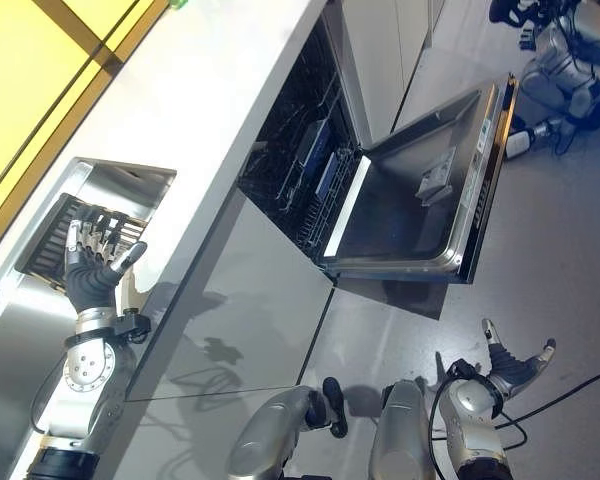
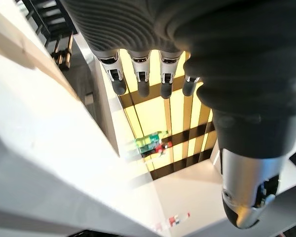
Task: Pick up plates and place into dishwasher.
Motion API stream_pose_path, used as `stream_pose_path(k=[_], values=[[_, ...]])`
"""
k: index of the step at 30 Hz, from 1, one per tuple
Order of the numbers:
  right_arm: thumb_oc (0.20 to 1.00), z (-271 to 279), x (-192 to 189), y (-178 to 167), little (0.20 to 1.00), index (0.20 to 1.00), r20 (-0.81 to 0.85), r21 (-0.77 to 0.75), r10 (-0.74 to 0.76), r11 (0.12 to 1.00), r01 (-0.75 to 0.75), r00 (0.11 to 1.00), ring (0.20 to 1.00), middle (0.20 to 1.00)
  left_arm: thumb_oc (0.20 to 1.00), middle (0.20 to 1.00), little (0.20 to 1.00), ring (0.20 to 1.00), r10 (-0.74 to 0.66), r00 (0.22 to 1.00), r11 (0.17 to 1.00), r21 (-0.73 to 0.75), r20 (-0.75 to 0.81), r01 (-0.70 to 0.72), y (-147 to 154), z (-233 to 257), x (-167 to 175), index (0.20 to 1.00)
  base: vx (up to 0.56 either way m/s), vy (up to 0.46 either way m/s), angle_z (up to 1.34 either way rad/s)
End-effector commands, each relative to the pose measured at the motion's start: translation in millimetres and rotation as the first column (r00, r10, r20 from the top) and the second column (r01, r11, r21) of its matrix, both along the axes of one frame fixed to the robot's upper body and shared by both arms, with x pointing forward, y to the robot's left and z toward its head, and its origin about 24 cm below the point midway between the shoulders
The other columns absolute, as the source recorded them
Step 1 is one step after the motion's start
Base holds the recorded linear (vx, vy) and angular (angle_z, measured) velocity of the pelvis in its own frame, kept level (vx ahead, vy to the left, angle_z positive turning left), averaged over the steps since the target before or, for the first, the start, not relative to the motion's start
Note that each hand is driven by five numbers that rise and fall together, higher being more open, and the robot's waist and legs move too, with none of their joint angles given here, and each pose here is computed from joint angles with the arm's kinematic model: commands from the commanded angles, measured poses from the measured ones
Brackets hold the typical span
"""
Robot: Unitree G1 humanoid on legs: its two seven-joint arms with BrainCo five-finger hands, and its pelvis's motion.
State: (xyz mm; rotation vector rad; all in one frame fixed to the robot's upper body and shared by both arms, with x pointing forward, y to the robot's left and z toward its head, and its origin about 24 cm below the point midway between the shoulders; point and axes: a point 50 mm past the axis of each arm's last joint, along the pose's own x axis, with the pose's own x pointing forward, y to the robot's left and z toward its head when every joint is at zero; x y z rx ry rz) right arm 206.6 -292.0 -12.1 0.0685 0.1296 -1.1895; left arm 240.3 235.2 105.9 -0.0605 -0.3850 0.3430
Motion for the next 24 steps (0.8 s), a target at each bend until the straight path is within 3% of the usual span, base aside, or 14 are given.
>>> stream_pose_path(k=[1,5,8,17,20,24], values=[[1.000,11,4,-9,1.000,1.000,0.199,0.104,-0.078,0.993,0.058,0.977,1.000,1.000,1.000,1.000,1.000,1.000,0.025,0.998,1.000,0.001,0.064,-0.025,4,5,-9,1.000,-0.03,0.043,0.02],[1.000,19,23,-10,1.000,1.000,0.328,0.169,-0.037,0.985,-0.020,0.944,1.000,1.000,1.000,1.000,1.000,1.000,-0.009,0.997,1.000,0.012,0.075,0.009,0,9,-10,1.000,0.03,0.022,0.02],[1.000,28,42,-10,1.000,1.000,0.431,0.195,0.066,0.967,-0.165,0.900,1.000,1.000,1.000,1.000,1.000,1.000,-0.025,0.997,1.000,0.017,0.074,0.024,-1,10,-10,1.000,0.07,0.027,0.15],[1.000,82,101,-11,1.000,1.000,0.624,0.082,0.355,0.856,-0.511,0.696,1.000,1.000,1.000,1.000,1.000,1.000,-0.066,0.990,0.995,0.078,0.127,0.056,-2,26,-6,1.000,0.04,0.000,0.04],[1.000,109,119,-2,1.000,1.000,0.663,0.010,0.447,0.796,-0.605,0.600,1.000,1.000,1.000,1.000,1.000,1.000,-0.079,0.989,0.994,0.084,0.128,0.068,-2,29,-5,1.000,0.06,0.010,0.05],[1.000,147,142,24,1.000,1.000,0.695,-0.134,0.620,0.608,-0.782,0.363,1.000,1.000,1.000,1.000,1.000,1.000,-0.097,0.986,0.991,0.101,0.133,0.084,2,34,-3,1.000,0.06,0.000,0.03]])
